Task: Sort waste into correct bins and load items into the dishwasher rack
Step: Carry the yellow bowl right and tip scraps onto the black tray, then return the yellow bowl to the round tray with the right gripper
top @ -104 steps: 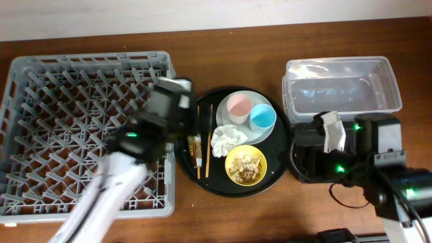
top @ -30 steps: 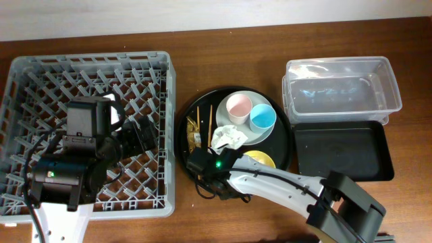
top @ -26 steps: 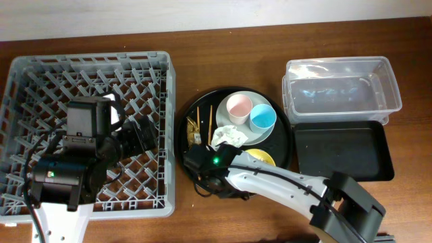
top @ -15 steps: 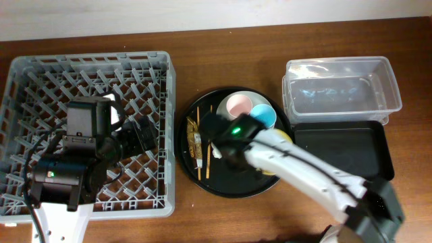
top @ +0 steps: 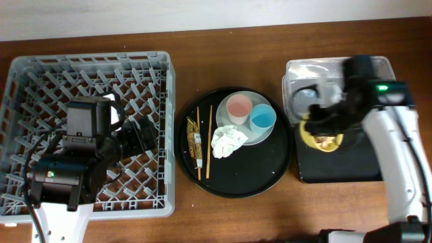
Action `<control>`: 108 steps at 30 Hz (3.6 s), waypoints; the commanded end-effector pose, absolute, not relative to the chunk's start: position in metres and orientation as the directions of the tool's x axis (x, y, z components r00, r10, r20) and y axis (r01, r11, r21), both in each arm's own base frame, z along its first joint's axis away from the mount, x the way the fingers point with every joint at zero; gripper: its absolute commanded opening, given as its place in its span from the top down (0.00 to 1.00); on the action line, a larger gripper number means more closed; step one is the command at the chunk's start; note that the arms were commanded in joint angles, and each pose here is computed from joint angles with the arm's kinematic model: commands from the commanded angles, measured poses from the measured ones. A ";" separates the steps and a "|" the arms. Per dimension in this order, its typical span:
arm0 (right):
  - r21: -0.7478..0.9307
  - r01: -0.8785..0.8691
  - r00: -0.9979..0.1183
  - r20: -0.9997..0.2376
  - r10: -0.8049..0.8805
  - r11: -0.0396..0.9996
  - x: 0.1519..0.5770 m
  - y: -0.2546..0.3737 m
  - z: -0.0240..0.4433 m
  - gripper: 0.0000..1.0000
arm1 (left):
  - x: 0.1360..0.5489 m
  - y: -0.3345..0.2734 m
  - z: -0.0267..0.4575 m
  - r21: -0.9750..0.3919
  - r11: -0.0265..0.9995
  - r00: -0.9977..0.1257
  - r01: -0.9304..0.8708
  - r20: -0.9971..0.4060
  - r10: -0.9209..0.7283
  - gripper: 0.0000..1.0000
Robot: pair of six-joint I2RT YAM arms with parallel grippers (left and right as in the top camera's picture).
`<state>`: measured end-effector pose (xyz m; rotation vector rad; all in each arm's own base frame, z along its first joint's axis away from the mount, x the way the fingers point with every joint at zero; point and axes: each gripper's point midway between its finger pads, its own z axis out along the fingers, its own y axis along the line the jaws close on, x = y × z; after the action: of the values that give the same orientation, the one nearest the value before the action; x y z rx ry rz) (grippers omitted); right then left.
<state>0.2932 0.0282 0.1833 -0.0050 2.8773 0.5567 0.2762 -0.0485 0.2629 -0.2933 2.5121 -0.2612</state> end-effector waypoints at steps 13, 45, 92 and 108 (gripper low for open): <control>0.849 -0.103 -0.736 -0.416 0.534 0.518 0.295 -0.055 0.173 0.96 | 0.277 -0.045 0.265 -0.247 0.955 -0.794 -0.163 -0.542 -0.276 0.01; 0.901 -0.215 -0.484 -0.433 0.760 0.376 0.271 -0.108 0.171 0.96 | 0.277 -0.046 0.265 -0.247 0.955 -0.795 -0.162 -0.541 -0.274 0.01; 0.263 -0.229 -0.878 -0.472 -0.082 0.937 0.234 0.188 0.158 0.96 | 0.277 -0.046 0.265 -0.247 0.955 -0.795 -0.162 -0.541 -0.274 0.01; 0.148 -0.303 -0.915 -0.321 -0.244 0.942 0.215 0.236 0.082 0.77 | 0.277 -0.046 0.265 -0.247 0.955 -0.795 -0.162 -0.541 -0.274 0.01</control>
<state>0.2123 0.2343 0.0809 -0.4150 2.8090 0.2929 0.2761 -0.0478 0.2620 -0.2962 2.5158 -0.2557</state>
